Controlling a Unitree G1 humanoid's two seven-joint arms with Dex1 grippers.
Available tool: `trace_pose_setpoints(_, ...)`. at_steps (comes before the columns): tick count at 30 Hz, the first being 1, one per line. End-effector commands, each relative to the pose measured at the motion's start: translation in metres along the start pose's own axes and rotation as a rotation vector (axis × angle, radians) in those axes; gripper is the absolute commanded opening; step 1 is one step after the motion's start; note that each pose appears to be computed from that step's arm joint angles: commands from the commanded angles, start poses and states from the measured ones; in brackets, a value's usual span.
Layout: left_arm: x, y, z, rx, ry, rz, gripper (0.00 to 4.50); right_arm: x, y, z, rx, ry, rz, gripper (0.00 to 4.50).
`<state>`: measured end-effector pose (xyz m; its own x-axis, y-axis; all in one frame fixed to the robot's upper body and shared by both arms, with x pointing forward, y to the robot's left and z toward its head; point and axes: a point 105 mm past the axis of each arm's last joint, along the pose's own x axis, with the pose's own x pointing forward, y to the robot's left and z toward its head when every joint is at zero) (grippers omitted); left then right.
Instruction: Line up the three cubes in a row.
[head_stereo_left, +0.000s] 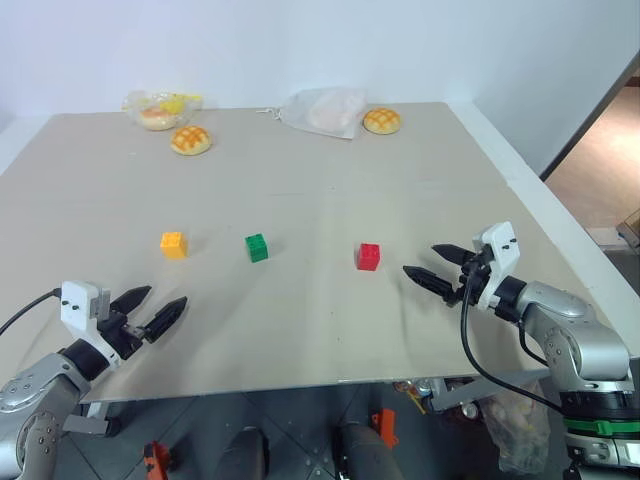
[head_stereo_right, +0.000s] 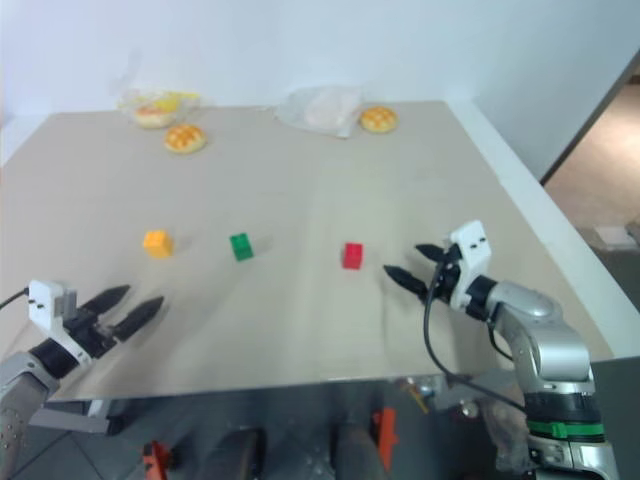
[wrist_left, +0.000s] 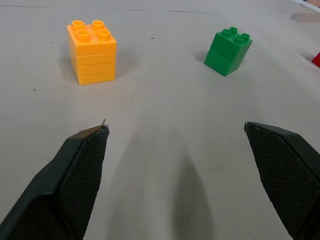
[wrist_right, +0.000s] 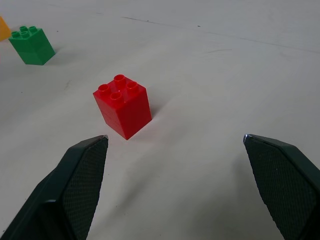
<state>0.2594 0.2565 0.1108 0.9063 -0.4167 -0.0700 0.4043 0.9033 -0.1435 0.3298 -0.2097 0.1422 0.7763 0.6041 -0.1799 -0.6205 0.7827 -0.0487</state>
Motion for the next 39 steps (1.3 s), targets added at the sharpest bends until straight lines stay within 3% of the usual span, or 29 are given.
trace_pose_setpoints(1,0.003,-0.007,0.009,0.071,-0.009,-0.06,4.49,0.001,0.013,0.006,-0.038,-0.002,0.084,4.5)
trace_pose_setpoints(9,0.027,-0.065,0.017,0.178,0.027,-0.467,4.49,0.016,0.017,-0.005,-0.137,0.095,0.23,4.5)
trace_pose_setpoints(15,0.035,-0.108,0.018,0.252,0.058,-0.741,4.49,0.036,0.004,-0.012,-0.253,0.149,0.245,4.5)
trace_pose_setpoints(24,0.051,-0.108,0.031,0.242,0.017,-0.768,4.49,0.067,0.001,-0.008,-0.336,0.148,0.299,4.5)
trace_pose_setpoints(39,0.05,-0.104,0.03,0.207,-0.002,-0.703,4.49,0.094,0.009,0.009,-0.361,0.099,0.37,4.5)
